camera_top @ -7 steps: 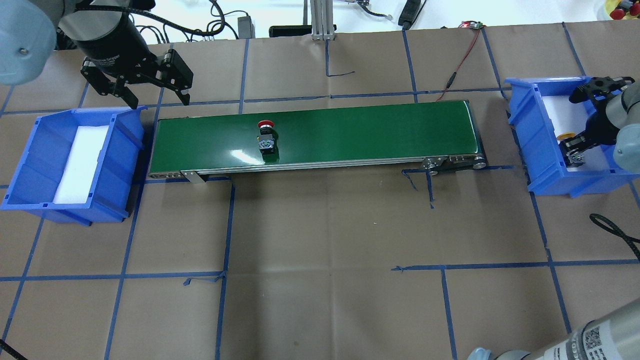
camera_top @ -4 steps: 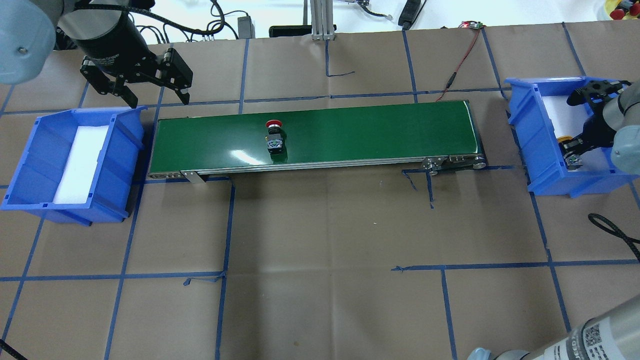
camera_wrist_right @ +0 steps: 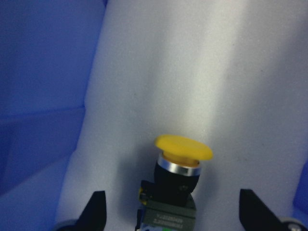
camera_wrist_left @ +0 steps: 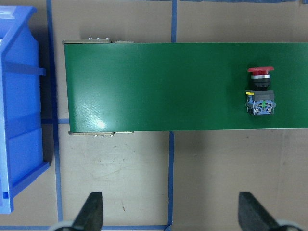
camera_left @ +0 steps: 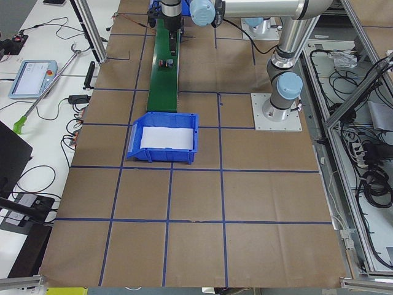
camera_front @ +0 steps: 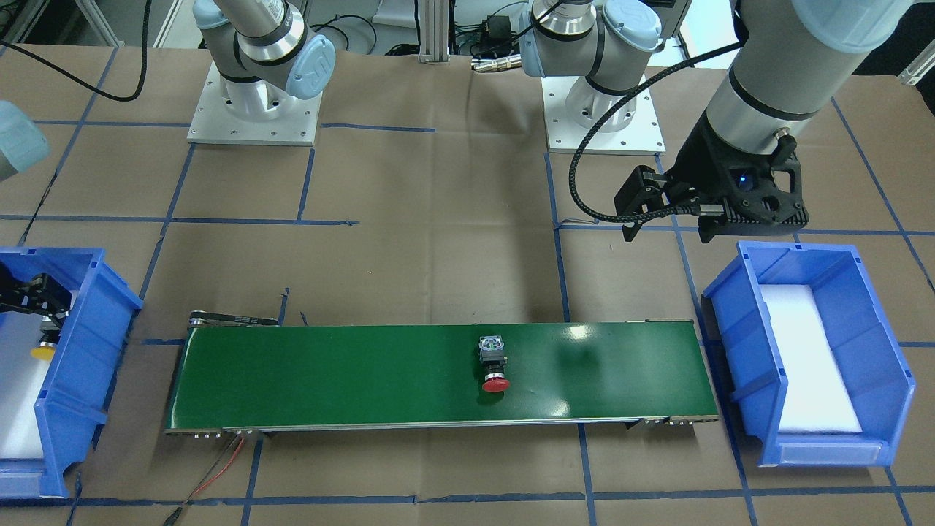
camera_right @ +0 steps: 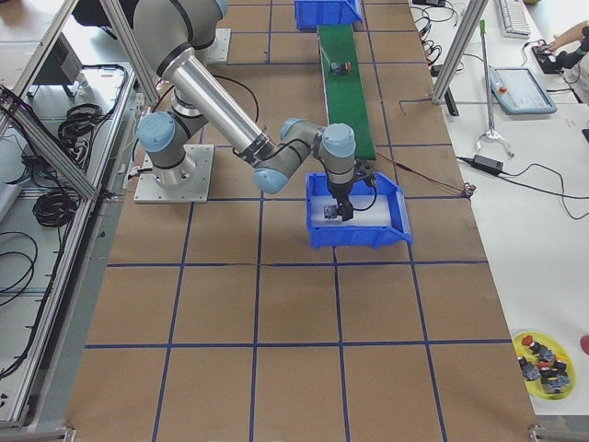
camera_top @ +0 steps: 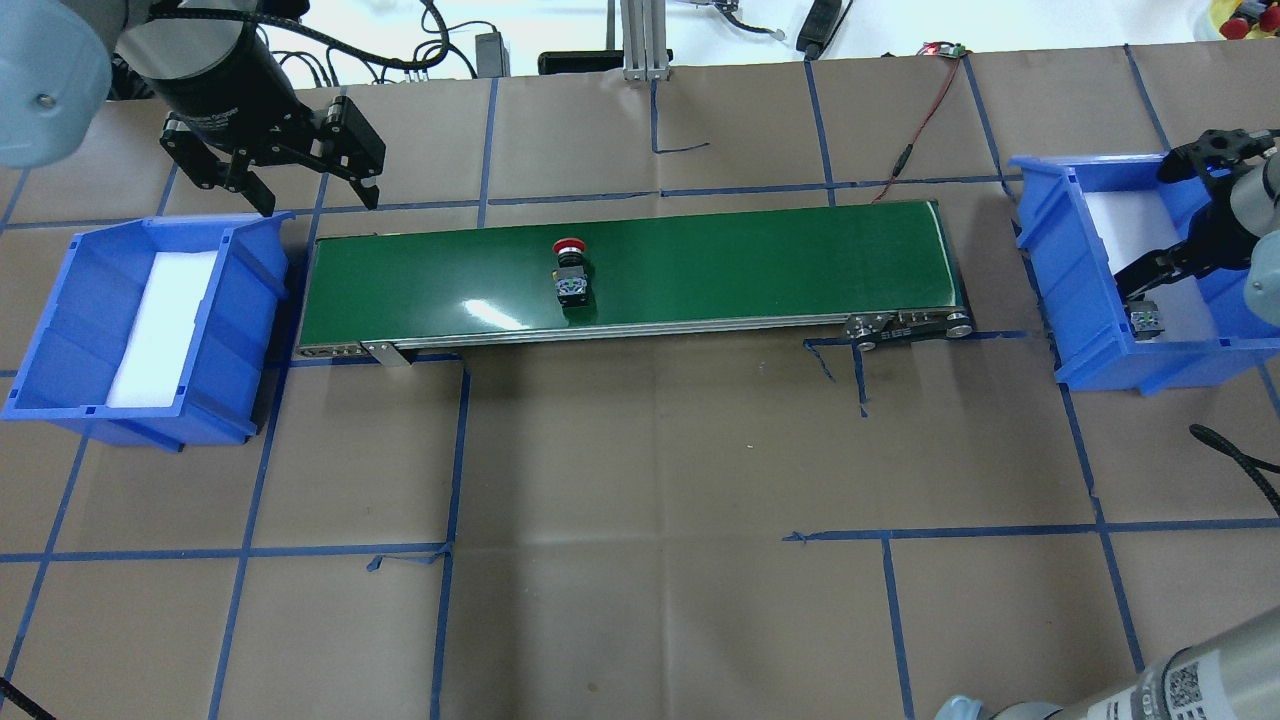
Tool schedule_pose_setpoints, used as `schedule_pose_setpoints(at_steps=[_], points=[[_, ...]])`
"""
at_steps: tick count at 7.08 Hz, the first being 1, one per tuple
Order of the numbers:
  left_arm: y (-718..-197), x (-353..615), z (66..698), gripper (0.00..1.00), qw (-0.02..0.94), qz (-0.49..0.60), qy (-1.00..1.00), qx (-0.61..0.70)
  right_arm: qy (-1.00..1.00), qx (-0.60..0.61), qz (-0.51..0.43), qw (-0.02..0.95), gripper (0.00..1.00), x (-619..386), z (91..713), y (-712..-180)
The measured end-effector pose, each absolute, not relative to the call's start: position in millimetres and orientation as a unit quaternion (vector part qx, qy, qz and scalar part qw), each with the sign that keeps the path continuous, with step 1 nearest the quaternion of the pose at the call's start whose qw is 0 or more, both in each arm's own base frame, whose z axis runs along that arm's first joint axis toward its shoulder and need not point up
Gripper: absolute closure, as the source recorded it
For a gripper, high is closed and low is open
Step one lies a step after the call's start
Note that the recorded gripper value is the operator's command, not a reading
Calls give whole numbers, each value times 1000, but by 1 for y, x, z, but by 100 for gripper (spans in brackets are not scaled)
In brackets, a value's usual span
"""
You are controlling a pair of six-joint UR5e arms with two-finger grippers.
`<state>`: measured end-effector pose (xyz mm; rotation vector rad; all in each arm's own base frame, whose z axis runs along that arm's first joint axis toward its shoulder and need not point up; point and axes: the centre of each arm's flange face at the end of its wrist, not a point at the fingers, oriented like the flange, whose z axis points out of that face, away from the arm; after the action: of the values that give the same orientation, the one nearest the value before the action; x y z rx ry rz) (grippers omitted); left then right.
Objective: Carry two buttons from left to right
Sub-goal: 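Lower the yellow button onto the foam and open the right gripper, then move the right gripper back over the conveyor end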
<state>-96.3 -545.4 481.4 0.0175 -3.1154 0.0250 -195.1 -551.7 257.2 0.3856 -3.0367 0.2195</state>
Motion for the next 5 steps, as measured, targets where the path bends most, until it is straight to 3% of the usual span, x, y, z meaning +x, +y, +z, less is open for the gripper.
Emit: schedule_pose_setpoints(at_steps=[5], points=[[-543, -96, 479, 0, 11, 6, -1000, 5, -998, 24, 63, 14, 0, -145, 383, -571]])
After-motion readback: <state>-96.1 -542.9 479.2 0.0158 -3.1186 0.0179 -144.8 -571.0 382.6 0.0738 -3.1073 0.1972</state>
